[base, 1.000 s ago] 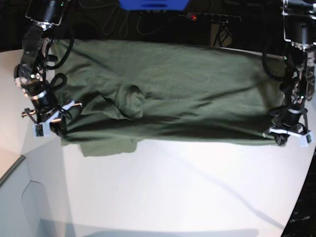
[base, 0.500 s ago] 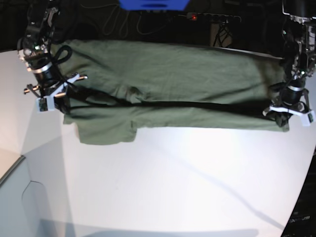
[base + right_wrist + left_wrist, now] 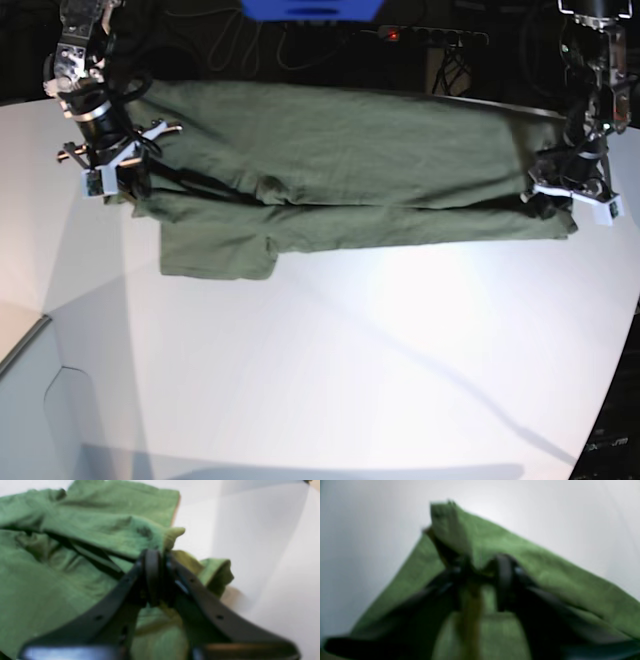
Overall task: Layout the t-shirt on the table in an organized manner, then fold the t-shirt properly
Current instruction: 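Lift the hem with both grippers and fold it toward the collar, then lower the folded hem onto the shirt and open both grippers, then grasp the folded edge of the green shirt with both grippers, then lift the folded edge with both grippers and fold it over again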
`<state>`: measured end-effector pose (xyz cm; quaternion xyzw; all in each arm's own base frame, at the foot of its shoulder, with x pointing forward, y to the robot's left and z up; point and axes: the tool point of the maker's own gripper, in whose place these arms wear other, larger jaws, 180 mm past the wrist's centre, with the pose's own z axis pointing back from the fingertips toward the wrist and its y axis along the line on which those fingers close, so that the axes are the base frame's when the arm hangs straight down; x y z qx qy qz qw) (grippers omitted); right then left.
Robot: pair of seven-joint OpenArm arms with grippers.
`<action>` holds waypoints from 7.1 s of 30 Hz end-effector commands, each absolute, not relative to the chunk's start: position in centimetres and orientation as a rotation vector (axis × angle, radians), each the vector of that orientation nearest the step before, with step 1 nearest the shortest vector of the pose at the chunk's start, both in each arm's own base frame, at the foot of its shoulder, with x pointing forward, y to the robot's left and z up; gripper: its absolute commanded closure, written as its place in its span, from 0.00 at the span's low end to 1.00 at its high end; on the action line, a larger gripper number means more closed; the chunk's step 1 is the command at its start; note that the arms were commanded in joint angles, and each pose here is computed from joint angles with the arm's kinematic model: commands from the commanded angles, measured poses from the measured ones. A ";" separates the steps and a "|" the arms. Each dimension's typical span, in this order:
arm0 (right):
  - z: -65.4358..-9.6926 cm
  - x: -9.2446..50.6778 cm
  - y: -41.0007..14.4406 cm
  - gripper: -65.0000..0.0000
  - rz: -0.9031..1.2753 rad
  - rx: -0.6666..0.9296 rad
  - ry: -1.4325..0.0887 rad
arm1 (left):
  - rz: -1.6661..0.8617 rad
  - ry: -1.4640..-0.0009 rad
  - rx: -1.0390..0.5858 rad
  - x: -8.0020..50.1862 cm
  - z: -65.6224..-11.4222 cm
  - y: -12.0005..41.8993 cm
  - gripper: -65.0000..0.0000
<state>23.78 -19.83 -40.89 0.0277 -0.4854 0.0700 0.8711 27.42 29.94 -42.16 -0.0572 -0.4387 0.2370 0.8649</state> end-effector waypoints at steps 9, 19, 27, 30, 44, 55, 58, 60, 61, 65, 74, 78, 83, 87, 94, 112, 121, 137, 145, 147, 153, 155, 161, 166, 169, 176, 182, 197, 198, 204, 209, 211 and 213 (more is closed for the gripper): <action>-37.6 24.9 -19.9 0.62 0.181 0.042 -1.114 | 0.550 -1.090 -0.046 28.7 -36.7 34.8 0.55; -37.3 25.2 -19.7 0.61 0.185 0.045 -1.124 | 0.656 -1.031 -0.044 30.4 -39.8 36.7 0.55; -37.3 25.2 -19.8 0.61 0.186 0.043 -1.122 | 0.659 -0.998 -0.014 31.5 -41.2 37.2 0.55; -37.4 25.2 -19.8 0.61 0.186 0.044 -1.120 | 0.617 -0.996 0.010 32.2 -41.2 36.8 0.55; -36.9 26.0 -19.9 0.61 0.187 0.039 -1.138 | 0.605 -0.973 0.030 32.2 -42.2 36.0 0.74; -36.9 26.0 -19.8 0.61 0.187 0.041 -1.138 | 0.602 -0.984 0.022 32.3 -41.9 35.8 1.00; -36.9 26.0 -19.8 0.61 0.188 0.040 -1.138 | 0.581 -1.011 0.020 32.5 -40.8 35.6 1.00; -36.9 26.0 -19.8 0.61 0.188 0.040 -1.138 | 0.568 -1.035 0.021 32.6 -39.9 35.4 1.00; -36.9 26.0 -19.8 0.61 0.187 0.041 -1.138 | 0.563 -1.045 0.020 32.8 -39.6 35.4 1.00; -36.9 26.0 -19.8 0.62 0.187 0.041 -1.138 | 0.566 -1.041 0.024 32.7 -39.6 35.5 0.96; -37.0 25.8 -19.8 0.62 0.184 0.041 -1.133 | 0.565 -1.025 0.027 32.0 -40.2 35.4 0.32; -37.0 25.8 -19.8 0.62 0.185 0.043 -1.133 | 0.578 -1.003 0.030 31.7 -41.1 35.6 0.34; -37.1 25.8 -19.8 0.62 0.185 0.043 -1.132 | 0.604 -0.948 0.034 30.8 -43.1 35.9 0.34; -37.1 25.7 -19.8 0.62 0.185 0.043 -1.130 | 0.615 -0.927 0.033 30.7 -43.8 36.0 0.34; -37.1 25.7 -19.8 0.62 0.185 0.043 -1.130 | 0.616 -0.928 0.034 30.6 -43.8 36.0 0.58; -36.1 27.0 -19.9 0.61 0.186 0.036 -1.167 | 0.595 -0.996 0.013 31.2 -41.7 34.8 1.00; -35.0 31.6 -19.5 0.45 0.179 0.048 -1.193 | 0.624 -1.119 0.012 31.5 -37.6 35.1 1.00; -42.7 39.1 -19.6 0.38 0.195 0.118 -0.751 | 0.616 -1.131 0.008 32.0 -37.1 35.0 1.00; -44.5 38.5 -21.5 0.38 0.117 0.079 -0.698 | 0.616 -1.141 0.008 32.4 -36.8 35.0 1.00; -44.7 38.4 -21.4 0.38 0.116 0.083 -0.693 | 0.618 -1.147 0.005 32.7 -36.6 35.1 1.00; -46.4 36.8 -18.7 0.39 0.211 0.100 -0.639 | 0.620 -1.148 0.005 32.8 -36.5 35.1 1.00; -46.8 36.5 -17.7 0.44 0.255 0.103 -0.623 | 0.620 -1.158 0.001 33.2 -36.2 35.0 1.00; -46.6 36.8 -17.0 0.82 0.285 0.104 -0.626 | 0.622 -1.176 -0.008 34.1 -35.5 35.0 1.00; -44.1 39.6 -17.4 1.00 0.286 0.088 -0.691 | 0.623 -1.220 -0.021 35.7 -34.0 35.0 1.00; -42.0 41.5 -18.2 1.00 0.292 0.063 -0.740 | 0.600 -1.239 -0.039 36.9 -33.1 34.2 1.00; -38.5 44.6 -19.1 1.00 0.294 0.037 -0.818 | 0.533 -1.284 -0.068 39.8 -30.8 32.7 1.00; -35.6 44.8 -18.5 1.00 0.323 0.013 -0.913 | 0.533 -1.296 -0.072 40.2 -30.3 32.7 1.00; -30.9 35.1 -14.5 1.00 0.440 -0.015 -1.114 | 0.560 -1.240 -0.063 39.2 -32.8 33.3 1.00; -30.5 34.4 -14.2 1.00 0.446 -0.016 -1.122 | 0.558 -1.235 -0.057 39.0 -33.0 33.4 1.00; -30.6 30.5 -13.5 1.00 0.470 -0.012 -1.101 | 0.554 -1.221 -0.041 38.2 -33.4 34.1 1.00; -32.7 28.2 -14.0 1.00 0.457 -0.006 -1.032 | 0.545 -1.211 -0.026 36.5 -33.8 34.2 1.00; -33.0 27.6 -14.7 1.00 0.436 -0.013 -1.024 | 0.559 -1.227 -0.011 35.4 -33.3 34.7 1.00; -33.3 26.8 -15.1 1.00 0.404 -0.007 -1.037 | 0.568 -1.237 0.006 34.6 -33.0 35.4 1.00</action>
